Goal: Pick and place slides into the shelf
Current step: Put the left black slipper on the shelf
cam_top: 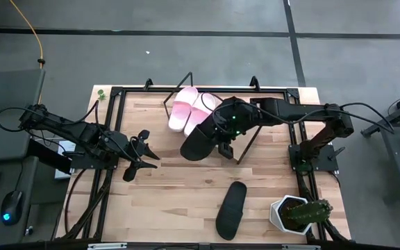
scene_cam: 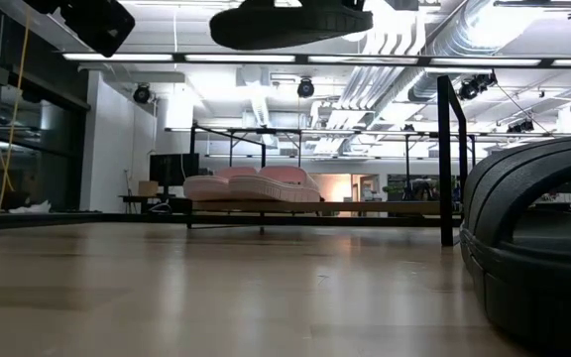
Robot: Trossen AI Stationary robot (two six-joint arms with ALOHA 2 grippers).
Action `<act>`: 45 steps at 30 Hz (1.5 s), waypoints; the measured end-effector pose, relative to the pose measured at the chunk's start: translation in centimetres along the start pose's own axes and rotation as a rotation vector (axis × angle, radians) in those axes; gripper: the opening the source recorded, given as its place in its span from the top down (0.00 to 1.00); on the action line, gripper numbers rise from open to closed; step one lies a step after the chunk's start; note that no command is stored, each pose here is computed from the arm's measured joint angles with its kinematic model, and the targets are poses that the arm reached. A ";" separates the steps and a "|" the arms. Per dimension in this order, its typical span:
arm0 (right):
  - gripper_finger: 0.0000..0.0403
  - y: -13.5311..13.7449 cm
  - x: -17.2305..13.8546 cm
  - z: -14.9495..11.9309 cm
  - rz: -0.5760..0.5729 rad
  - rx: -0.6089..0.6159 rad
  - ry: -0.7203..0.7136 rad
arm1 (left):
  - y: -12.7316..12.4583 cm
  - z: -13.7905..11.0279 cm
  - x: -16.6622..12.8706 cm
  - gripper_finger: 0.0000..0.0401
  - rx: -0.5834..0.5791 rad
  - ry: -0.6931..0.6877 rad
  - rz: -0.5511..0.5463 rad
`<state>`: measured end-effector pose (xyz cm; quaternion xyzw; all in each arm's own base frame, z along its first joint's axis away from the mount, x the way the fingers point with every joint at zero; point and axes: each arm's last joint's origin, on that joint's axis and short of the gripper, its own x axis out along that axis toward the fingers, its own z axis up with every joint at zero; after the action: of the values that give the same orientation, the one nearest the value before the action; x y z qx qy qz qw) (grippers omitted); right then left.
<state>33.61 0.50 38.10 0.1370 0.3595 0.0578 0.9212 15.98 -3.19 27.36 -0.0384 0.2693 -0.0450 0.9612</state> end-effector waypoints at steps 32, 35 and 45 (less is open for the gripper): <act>0.98 -3.8 -12.7 -1.5 -0.082 0.019 -0.139 | 0.1 0.0 0.0 0.68 0.000 -0.003 0.026; 0.98 -5.0 -13.7 -1.8 -0.092 0.037 -0.143 | 0.1 0.0 0.0 0.68 0.000 -0.003 0.027; 0.98 -8.8 -15.6 -2.2 0.006 0.015 -0.176 | 0.2 0.0 0.0 0.68 0.021 -0.010 0.070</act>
<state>20.76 -10.68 44.02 0.1494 0.2773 0.0455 0.9480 16.00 -2.98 27.35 -0.0192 0.2652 -0.0138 0.9639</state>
